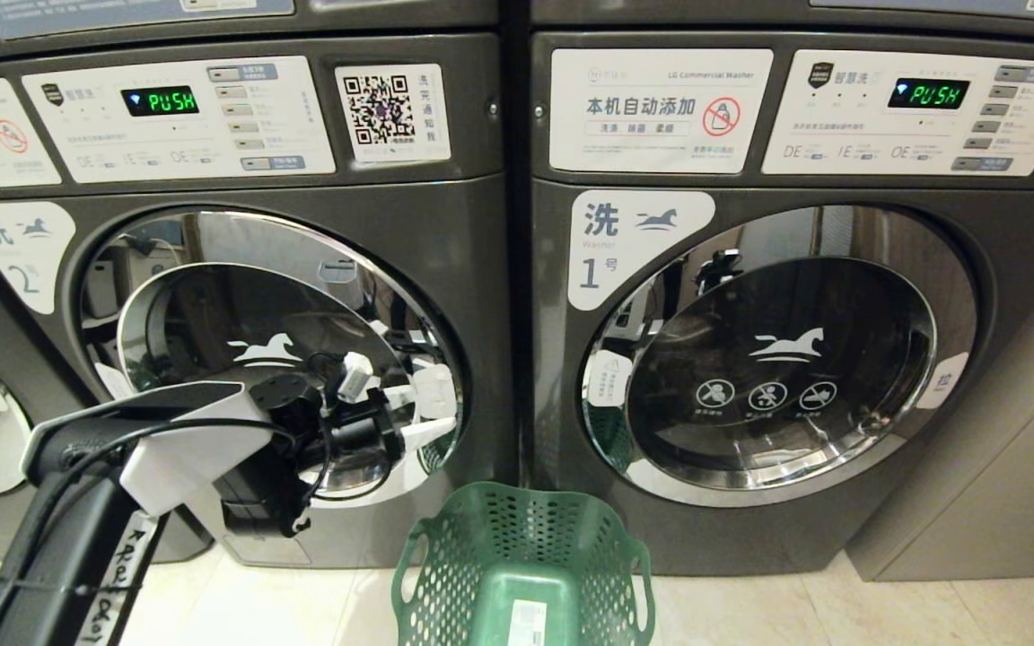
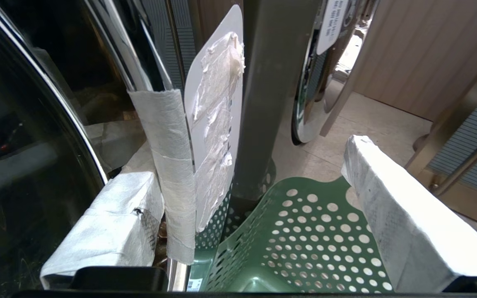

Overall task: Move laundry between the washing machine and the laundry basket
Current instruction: Open the lid of the washing machine

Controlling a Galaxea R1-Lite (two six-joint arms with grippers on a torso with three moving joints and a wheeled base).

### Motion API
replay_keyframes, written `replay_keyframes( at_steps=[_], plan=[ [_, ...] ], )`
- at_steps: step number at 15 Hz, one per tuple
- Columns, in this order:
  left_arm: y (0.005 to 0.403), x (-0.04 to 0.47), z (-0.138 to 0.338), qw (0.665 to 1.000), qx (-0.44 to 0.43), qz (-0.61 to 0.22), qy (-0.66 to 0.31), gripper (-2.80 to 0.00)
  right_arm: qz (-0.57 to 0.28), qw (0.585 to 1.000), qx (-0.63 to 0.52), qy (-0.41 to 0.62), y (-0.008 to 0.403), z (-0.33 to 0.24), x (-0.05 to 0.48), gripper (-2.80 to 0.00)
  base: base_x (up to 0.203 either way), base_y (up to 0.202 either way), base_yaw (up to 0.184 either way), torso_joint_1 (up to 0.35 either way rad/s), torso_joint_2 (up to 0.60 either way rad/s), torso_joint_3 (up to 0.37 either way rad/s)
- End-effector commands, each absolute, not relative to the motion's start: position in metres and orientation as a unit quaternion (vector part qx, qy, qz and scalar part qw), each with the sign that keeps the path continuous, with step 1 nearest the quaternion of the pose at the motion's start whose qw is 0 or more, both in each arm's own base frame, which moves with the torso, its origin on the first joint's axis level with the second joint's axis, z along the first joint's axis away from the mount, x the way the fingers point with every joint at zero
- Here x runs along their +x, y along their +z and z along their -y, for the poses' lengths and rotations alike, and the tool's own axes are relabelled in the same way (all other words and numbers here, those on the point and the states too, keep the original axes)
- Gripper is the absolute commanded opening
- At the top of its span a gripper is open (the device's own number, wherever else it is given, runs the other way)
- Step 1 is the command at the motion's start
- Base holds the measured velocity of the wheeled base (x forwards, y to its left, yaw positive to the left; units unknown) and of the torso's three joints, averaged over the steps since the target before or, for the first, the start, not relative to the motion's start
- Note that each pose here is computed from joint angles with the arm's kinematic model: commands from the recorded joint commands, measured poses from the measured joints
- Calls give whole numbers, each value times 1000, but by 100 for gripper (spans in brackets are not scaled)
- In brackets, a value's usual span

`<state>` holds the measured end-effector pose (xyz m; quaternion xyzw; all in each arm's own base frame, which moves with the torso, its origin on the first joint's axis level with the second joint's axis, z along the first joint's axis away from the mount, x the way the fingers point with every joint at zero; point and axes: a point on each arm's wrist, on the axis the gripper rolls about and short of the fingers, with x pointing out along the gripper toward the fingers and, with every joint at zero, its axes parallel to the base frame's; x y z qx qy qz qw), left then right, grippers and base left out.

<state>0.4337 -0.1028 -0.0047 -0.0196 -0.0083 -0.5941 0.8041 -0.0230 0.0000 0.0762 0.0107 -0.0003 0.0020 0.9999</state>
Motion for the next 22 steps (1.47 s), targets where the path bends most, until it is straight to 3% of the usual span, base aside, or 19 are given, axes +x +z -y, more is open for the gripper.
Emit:
replay_keyframes(
  at_steps=[1, 14, 18, 22],
  plan=[
    [-6, 433, 100, 807, -21, 7, -591, 0, 0, 1000, 11, 2, 76, 0, -23, -280, 0, 0, 0, 0, 0, 0],
    [-5, 442, -9, 881, -10, 13, -473, 0, 0, 1000, 11, 2, 76, 0, -23, -280, 0, 0, 0, 0, 0, 0],
    [37, 408, -20, 889, -10, 10, -459, 0, 0, 1000, 11, 2, 76, 0, -23, -280, 0, 0, 0, 0, 0, 0],
    [117, 315, -22, 897, 1, 25, -441, 0, 0, 1000, 11, 2, 76, 0, -23, -280, 0, 0, 0, 0, 0, 0]
  ],
)
